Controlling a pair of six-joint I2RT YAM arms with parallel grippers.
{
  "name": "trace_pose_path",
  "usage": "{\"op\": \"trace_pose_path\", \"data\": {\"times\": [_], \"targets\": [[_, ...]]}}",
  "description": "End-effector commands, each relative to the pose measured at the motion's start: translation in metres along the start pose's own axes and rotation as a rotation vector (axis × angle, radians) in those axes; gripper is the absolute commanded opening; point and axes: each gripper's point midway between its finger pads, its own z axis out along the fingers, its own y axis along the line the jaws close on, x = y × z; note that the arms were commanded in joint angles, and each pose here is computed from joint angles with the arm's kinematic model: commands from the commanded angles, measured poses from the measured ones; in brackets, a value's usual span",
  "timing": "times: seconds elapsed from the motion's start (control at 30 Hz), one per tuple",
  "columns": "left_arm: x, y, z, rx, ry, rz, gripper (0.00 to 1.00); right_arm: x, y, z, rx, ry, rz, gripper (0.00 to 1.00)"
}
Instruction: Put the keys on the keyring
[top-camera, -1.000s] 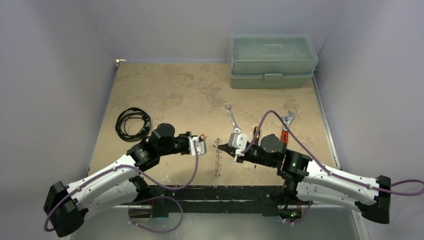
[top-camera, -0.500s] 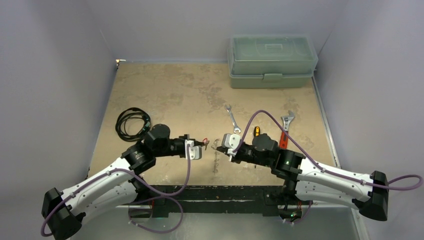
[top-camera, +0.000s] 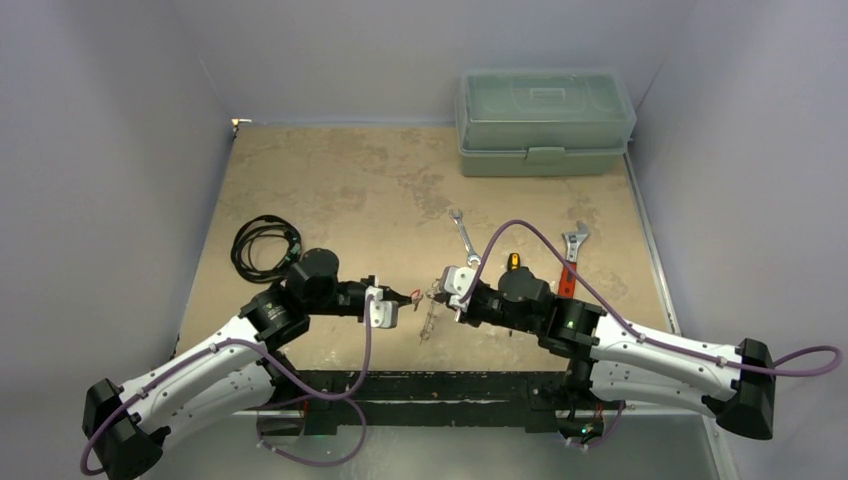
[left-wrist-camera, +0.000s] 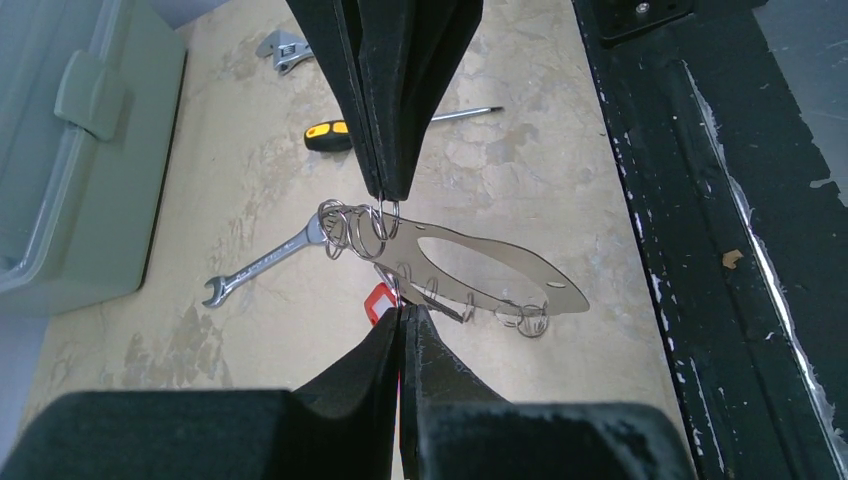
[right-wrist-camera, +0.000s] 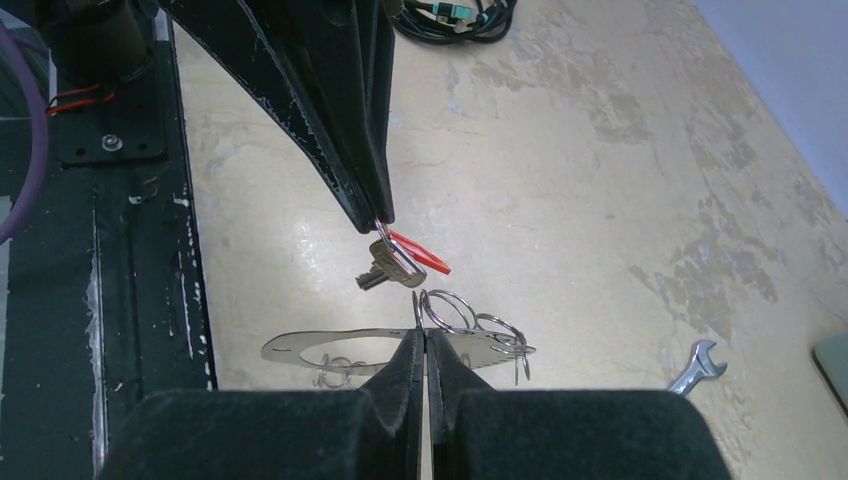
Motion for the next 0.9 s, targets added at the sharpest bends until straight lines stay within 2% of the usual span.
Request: {"op": "trace_pose_path", "data": {"times": [0.0,0.2,0.87], "targets": [[-0.021,0.005,-0.003,0.01,-0.056,0.03,0.0,-0.023,0.004,0.0,-0.035,-0.065,0.013,0.0],[-0.014,0.008,0.0,0.006,-0.023,0.0,0.0,-0.019,0.011,0.003,-0.07,-0.048,0.012,0.0],[-0.021,-0.009,0.011,0.119,-0.086,-0.056,0.0,-0.021,0.023,0.014,-0.14,-0.06,0.009,0.0]]}}
